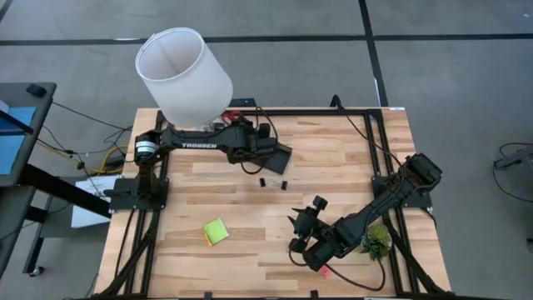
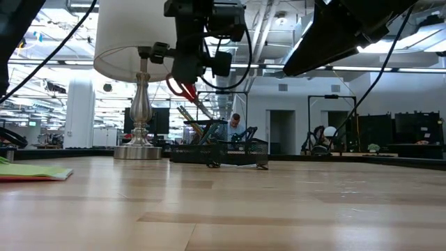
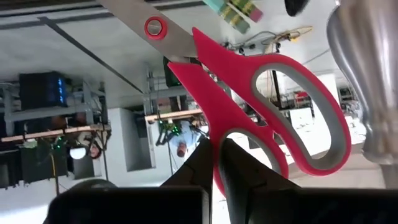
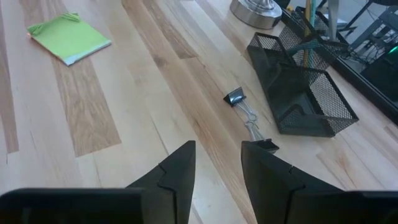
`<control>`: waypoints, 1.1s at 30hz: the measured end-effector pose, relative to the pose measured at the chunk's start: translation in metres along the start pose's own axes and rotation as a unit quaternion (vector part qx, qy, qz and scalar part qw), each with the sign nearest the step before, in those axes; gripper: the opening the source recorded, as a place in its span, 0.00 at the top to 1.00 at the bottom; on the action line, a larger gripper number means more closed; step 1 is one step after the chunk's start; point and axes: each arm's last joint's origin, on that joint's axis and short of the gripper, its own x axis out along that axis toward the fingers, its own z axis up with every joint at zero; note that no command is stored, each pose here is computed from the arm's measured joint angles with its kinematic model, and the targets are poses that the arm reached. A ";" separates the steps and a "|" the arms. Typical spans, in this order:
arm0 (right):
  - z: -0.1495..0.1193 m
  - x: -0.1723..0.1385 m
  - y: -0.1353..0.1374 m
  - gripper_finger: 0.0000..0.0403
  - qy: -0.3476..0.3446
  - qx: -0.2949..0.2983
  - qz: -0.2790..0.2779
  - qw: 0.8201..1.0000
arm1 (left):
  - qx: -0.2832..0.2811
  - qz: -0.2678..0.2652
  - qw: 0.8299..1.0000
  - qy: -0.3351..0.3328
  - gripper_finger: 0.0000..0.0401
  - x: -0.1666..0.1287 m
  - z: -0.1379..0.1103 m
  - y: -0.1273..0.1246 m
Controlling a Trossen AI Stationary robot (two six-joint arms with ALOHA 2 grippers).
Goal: Pick and place office supplies into organizer
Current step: Put the red scissors into the black desk organizer
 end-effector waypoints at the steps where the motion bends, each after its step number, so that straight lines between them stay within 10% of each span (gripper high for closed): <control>1: 0.000 0.000 0.000 0.70 0.000 0.000 0.000 1.000 | 0.000 0.002 1.000 -0.005 1.00 0.001 0.000 0.001; 17: 0.000 0.000 0.000 0.70 0.000 -0.001 -0.001 1.000 | 0.061 -0.012 0.998 -0.016 1.00 0.021 0.029 0.020; 33: -0.033 0.012 -0.010 0.70 0.019 0.025 -0.022 0.999 | -0.071 0.014 0.996 -0.047 0.83 0.026 0.033 0.033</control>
